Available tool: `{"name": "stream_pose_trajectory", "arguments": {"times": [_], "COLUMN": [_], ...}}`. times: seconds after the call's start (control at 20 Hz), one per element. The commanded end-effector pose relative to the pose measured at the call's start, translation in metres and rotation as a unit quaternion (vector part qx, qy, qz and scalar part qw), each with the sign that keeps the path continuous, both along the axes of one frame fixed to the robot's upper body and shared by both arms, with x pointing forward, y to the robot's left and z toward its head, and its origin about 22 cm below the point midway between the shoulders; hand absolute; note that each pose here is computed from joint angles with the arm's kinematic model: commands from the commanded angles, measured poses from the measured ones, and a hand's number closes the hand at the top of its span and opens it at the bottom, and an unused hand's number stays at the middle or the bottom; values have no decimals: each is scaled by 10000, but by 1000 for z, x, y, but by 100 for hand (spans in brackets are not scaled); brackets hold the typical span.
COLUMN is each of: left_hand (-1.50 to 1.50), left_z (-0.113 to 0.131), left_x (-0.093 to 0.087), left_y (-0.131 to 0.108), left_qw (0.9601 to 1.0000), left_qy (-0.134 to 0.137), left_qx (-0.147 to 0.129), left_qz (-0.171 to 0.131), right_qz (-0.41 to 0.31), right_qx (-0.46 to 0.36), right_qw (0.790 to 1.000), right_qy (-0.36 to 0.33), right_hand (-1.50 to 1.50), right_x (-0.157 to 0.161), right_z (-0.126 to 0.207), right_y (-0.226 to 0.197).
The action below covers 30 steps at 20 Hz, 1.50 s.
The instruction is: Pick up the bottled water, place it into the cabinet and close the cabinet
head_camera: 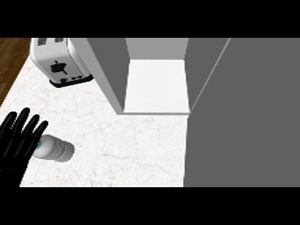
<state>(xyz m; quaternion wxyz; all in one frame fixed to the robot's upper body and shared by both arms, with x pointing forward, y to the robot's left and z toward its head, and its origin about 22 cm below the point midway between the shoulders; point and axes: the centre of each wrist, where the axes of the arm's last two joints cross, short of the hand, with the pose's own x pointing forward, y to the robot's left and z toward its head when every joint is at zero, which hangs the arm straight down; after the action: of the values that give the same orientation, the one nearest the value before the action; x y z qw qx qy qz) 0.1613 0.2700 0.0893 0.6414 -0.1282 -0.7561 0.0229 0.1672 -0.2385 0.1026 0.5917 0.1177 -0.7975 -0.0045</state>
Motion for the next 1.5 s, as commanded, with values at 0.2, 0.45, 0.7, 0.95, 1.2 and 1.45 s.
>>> {"name": "stream_pose_trajectory", "arguments": {"times": [0.2, 0.45, 0.7, 0.95, 1.2, 1.45], "left_hand": [-150, -150, -150, -150, -150, -150], "left_z": [-5, -1, -25, -15, -27, -46], "left_x": [-55, -69, -74, -70, -57, -59], "left_y": [45, 58, 52, 83, 93, 98], "left_qw": [9993, 9987, 9986, 9997, 9987, 9976], "left_qy": [346, 492, 489, 225, 315, 312], "left_qx": [-155, -158, -170, -59, -182, -106], "left_qz": [-38, -20, 125, 87, 343, 610], "right_qz": [288, 250, 277, 390, 207, 359], "right_qx": [442, 417, 335, 191, 332, 300], "right_qw": [9980, 9982, 9983, 9985, 9990, 9986], "right_qy": [346, 347, 381, 321, 235, 228], "right_hand": [-150, -150, -150, -150, -150, -150], "right_x": [-24, -47, -33, -43, -58, -55], "right_z": [-4, -21, -25, -19, -11, -34], "right_y": [-10, -18, 5, 0, 0, 5]}}
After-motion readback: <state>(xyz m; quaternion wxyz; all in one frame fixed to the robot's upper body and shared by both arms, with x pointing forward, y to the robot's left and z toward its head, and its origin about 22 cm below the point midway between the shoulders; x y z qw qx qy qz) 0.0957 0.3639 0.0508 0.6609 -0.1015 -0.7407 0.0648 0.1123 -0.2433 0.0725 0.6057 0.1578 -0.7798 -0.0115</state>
